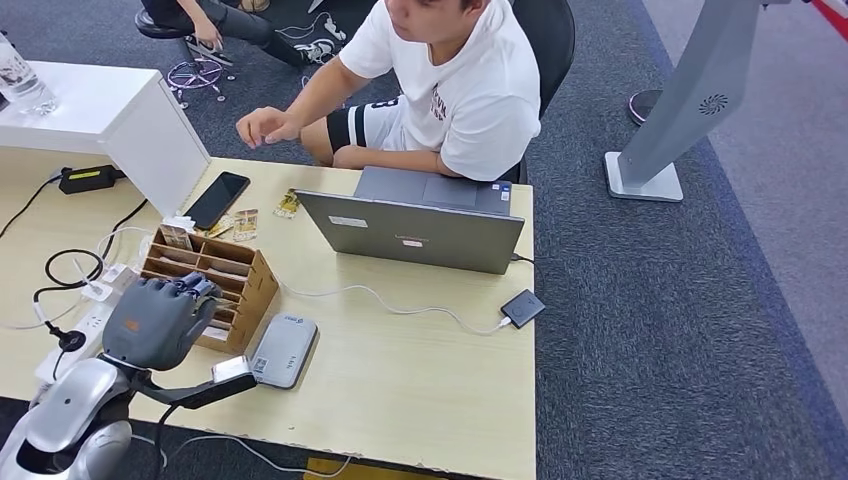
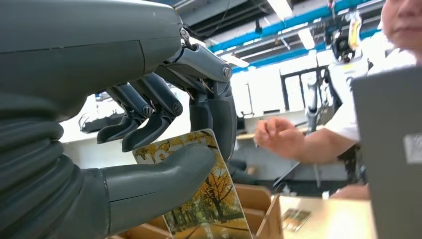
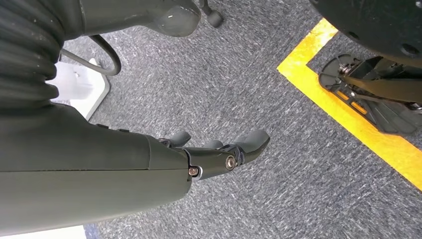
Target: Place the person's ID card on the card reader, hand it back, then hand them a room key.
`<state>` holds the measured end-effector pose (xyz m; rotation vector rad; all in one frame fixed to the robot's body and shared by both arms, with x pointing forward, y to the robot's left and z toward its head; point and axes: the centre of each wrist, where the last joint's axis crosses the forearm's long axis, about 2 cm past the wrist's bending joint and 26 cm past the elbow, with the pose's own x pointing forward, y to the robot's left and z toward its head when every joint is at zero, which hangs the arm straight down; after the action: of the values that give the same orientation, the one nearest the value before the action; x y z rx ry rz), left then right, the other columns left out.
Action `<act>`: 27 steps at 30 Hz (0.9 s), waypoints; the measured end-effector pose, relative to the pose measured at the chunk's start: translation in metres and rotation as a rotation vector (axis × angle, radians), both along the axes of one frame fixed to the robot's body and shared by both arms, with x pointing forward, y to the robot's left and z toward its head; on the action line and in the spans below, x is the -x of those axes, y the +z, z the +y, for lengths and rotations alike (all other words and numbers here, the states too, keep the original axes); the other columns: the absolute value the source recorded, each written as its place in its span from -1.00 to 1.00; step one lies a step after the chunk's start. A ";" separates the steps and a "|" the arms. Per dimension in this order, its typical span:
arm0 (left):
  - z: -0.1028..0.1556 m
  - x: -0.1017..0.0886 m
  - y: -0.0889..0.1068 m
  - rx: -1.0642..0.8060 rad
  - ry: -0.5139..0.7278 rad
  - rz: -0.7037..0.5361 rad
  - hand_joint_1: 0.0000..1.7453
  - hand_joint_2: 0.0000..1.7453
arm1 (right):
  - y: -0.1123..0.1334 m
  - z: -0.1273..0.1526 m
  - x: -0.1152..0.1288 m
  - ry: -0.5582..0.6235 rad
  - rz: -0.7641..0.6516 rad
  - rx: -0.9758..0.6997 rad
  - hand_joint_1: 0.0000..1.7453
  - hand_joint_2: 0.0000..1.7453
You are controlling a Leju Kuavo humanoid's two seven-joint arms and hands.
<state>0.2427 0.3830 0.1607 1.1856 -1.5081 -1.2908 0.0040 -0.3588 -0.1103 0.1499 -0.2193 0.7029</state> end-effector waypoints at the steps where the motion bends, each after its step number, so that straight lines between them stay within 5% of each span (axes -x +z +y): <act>1: -0.001 0.001 0.003 0.004 -0.010 -0.013 1.00 1.00 | 0.000 0.000 0.000 0.000 0.001 0.000 -1.00 1.00; 8: -0.005 -0.004 0.023 0.055 -0.066 -0.113 1.00 1.00 | 0.000 0.000 0.001 0.004 0.005 0.000 -1.00 1.00; 16: -0.016 -0.070 0.060 0.106 -0.021 -0.277 1.00 1.00 | 0.000 0.000 -0.009 0.041 -0.003 -0.009 -1.00 1.00; 20: -0.026 -0.106 0.074 0.106 0.020 -0.309 1.00 -1.00 | 0.001 0.001 -0.014 0.058 -0.014 -0.022 -1.00 1.00; 27: -0.051 -0.163 0.097 0.136 0.037 -0.301 1.00 -1.00 | 0.001 0.001 -0.024 0.074 -0.027 -0.031 -1.00 1.00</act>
<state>0.4060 0.3316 0.2574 1.3554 -1.7495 -0.9991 0.0280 -0.3574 -0.1089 0.1787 -0.2509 0.7760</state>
